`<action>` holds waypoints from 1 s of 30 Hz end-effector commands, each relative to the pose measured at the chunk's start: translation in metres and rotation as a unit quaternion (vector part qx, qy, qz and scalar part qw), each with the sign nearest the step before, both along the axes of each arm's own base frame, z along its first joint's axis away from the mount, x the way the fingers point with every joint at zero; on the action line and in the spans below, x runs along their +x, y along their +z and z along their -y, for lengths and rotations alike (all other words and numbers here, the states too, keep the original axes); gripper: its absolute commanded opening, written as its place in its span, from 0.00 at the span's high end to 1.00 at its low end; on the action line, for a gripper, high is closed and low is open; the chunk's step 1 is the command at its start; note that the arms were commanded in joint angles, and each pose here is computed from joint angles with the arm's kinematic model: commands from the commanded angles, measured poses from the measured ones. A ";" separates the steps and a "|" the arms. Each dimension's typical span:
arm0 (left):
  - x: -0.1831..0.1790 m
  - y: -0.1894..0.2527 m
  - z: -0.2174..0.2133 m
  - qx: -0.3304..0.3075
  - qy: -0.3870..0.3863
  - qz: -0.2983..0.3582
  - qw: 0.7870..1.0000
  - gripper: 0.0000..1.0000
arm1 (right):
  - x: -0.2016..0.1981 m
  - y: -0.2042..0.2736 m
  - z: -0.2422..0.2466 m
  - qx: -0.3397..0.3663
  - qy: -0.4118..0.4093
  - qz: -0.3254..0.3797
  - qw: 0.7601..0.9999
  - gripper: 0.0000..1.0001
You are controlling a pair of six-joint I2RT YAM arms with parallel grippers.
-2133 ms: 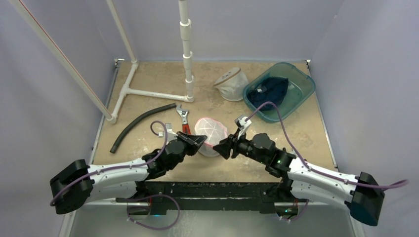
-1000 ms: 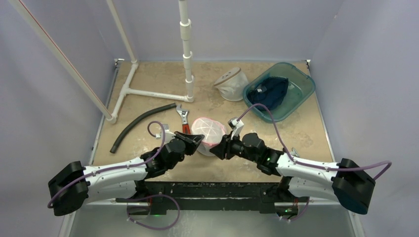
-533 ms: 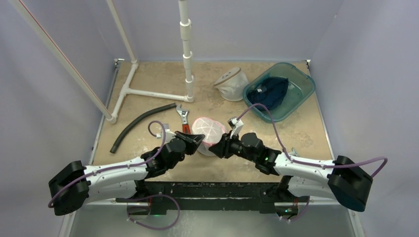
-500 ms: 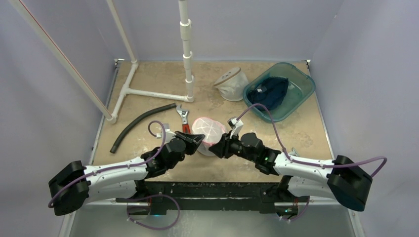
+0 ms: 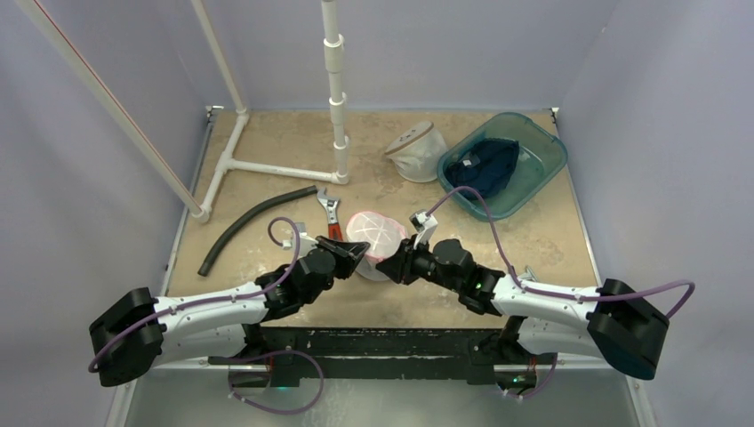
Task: Unzip the laundry bag and remove the bra
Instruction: Unzip the laundry bag at the center of the board.
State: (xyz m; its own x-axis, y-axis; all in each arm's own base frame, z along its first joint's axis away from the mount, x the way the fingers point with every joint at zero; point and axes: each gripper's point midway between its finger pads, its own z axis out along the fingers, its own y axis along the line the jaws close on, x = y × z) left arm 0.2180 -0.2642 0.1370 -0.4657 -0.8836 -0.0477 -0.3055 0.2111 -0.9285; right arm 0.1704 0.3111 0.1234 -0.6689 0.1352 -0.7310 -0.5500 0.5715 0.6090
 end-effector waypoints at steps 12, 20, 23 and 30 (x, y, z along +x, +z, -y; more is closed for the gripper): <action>0.004 0.024 0.010 -0.024 -0.008 0.020 0.999 1.00 | 0.007 0.011 0.003 0.017 -0.021 0.018 0.999 1.00; 0.003 0.021 0.003 -0.018 0.000 0.019 1.000 1.00 | 0.007 0.006 0.016 0.012 -0.043 0.017 0.999 1.00; 0.003 0.023 0.000 -0.018 0.002 0.021 1.000 1.00 | 0.009 0.005 0.026 0.007 -0.063 0.019 0.998 1.00; -0.001 0.024 0.002 -0.008 -0.018 0.032 0.999 1.00 | 0.015 -0.002 0.044 -0.021 -0.094 0.032 0.995 1.00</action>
State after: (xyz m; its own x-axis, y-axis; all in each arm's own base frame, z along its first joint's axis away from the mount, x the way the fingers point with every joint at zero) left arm 0.2165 -0.2651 0.1516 -0.4761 -0.8788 -0.0323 -0.2799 0.1863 -0.9418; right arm 0.1744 0.2854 0.1341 -0.6182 0.2189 -0.7549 -0.5173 0.6097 0.6005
